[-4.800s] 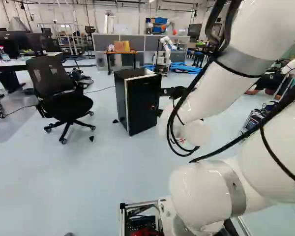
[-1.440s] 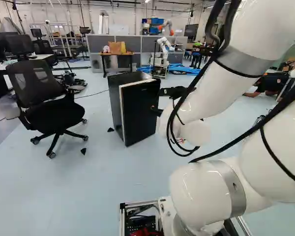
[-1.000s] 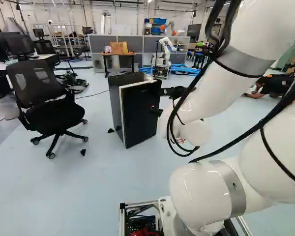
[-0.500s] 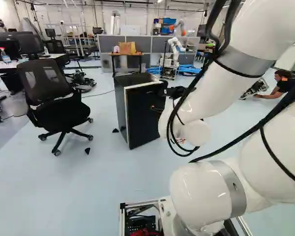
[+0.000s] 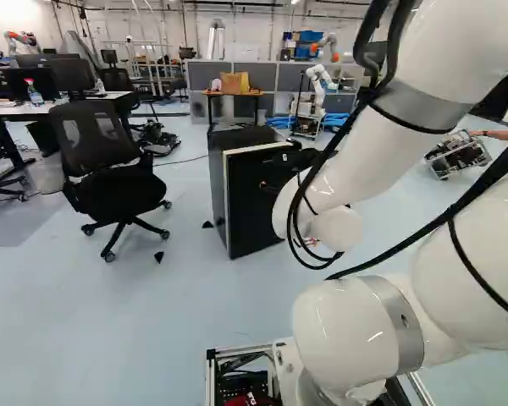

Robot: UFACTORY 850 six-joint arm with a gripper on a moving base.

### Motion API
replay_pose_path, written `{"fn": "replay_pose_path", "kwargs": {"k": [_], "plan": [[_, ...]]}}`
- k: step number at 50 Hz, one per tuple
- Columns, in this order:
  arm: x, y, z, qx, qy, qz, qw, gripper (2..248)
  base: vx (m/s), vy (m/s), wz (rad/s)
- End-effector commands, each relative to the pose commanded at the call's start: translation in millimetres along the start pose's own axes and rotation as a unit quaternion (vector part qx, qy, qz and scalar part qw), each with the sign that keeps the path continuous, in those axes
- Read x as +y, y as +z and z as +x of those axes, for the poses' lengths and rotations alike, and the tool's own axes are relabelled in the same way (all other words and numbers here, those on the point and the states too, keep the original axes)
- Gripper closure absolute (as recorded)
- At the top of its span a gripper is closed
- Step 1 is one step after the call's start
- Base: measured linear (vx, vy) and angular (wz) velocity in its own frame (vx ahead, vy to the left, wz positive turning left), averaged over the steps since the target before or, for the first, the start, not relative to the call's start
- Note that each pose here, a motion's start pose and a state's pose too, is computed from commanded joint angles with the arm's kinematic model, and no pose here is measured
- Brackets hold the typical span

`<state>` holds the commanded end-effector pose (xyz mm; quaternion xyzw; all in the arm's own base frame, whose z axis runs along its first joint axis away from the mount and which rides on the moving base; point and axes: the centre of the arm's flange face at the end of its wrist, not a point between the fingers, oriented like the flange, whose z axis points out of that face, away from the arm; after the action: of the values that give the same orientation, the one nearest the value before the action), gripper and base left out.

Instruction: Grab a drink from the fridge

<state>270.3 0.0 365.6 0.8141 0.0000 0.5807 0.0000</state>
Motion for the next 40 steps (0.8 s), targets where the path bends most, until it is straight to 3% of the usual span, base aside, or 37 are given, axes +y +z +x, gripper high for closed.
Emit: {"fn": "replay_pose_path", "kwargs": {"k": [40], "plan": [[0.0,0.0,0.0,0.000,0.000,0.000,1.0000,3,0.074,-0.023,0.157]]}}
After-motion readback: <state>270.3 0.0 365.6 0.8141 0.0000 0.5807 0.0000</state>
